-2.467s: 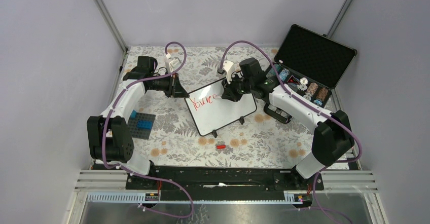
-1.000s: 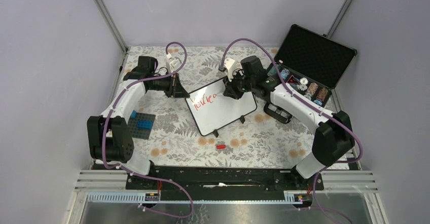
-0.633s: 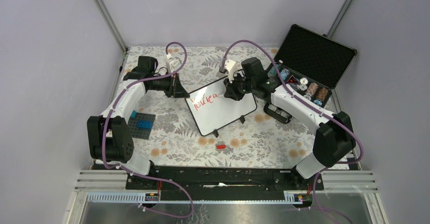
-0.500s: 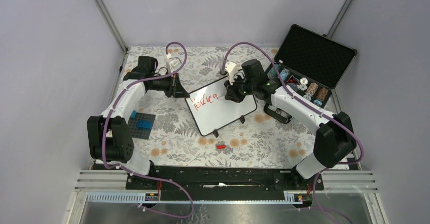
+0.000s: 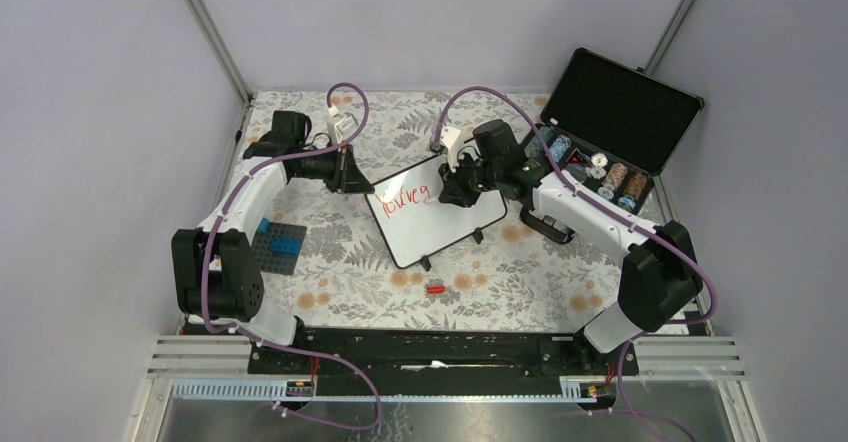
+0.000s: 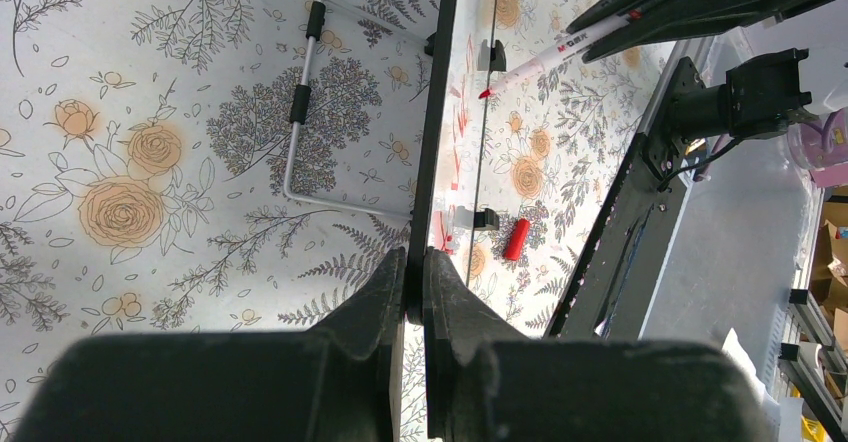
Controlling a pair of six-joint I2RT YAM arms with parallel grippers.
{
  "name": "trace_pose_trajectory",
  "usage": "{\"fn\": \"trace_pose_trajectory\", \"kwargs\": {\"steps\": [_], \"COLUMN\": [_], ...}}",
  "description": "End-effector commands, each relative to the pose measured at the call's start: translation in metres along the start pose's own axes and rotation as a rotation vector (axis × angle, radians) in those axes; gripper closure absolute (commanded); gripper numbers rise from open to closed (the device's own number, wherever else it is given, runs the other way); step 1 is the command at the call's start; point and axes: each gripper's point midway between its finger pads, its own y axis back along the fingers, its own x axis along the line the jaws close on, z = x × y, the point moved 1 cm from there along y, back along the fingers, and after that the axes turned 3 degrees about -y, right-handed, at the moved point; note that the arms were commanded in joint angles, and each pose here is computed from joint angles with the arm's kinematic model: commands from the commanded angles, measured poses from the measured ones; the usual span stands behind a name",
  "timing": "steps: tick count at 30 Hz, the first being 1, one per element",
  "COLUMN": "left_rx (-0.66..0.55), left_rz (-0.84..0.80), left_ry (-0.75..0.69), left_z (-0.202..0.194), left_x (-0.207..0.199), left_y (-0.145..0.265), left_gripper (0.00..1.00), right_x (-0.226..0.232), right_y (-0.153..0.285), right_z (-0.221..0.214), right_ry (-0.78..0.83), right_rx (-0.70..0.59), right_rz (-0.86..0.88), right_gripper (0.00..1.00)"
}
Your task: Write a sentence on the whiteboard
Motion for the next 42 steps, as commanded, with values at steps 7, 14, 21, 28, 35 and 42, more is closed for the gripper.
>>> {"fn": "trace_pose_trajectory", "kwargs": {"steps": [7,14,21,28,35,42], "left_rx": [-0.017,-0.017,-0.016,-0.016,-0.014,-0.014], "left_rz": [0.032,0.033,0.033,0.032,0.032,0.033], "left_ry": [-0.076,-0.077,-0.076,-0.075,-0.076,-0.076], "left_z": [0.008,0.007,0.007,0.007,0.006,0.006], "left_x": [0.001,0.001,0.001,0.001,0.002,0.002], "left_y": [0.002,0.002,0.002,0.002,0.002,0.002], "left_gripper": [1.00,1.00,1.00,1.00,1.00,1.00], "right_x": [-0.004,-0.025,-0.031,-0.037,-0.034,-0.029], "right_y": [0.029,0.026,0.023,0.021,0.015,0.011], "right_z": [0.048,0.042,0.044,0.047,0.045,0.036], "right_ry": [0.024,0.027,0.025,0.026,0.021,0.017], "right_rx": [-0.144,-0.118,-0.120,-0.121,-0.116,-0.097], "right_rz": [0.001,-0.086,-0.114,-0.135,-0.104,-0.078], "right_gripper": [1.00,1.00,1.00,1.00,1.00,1.00]}}
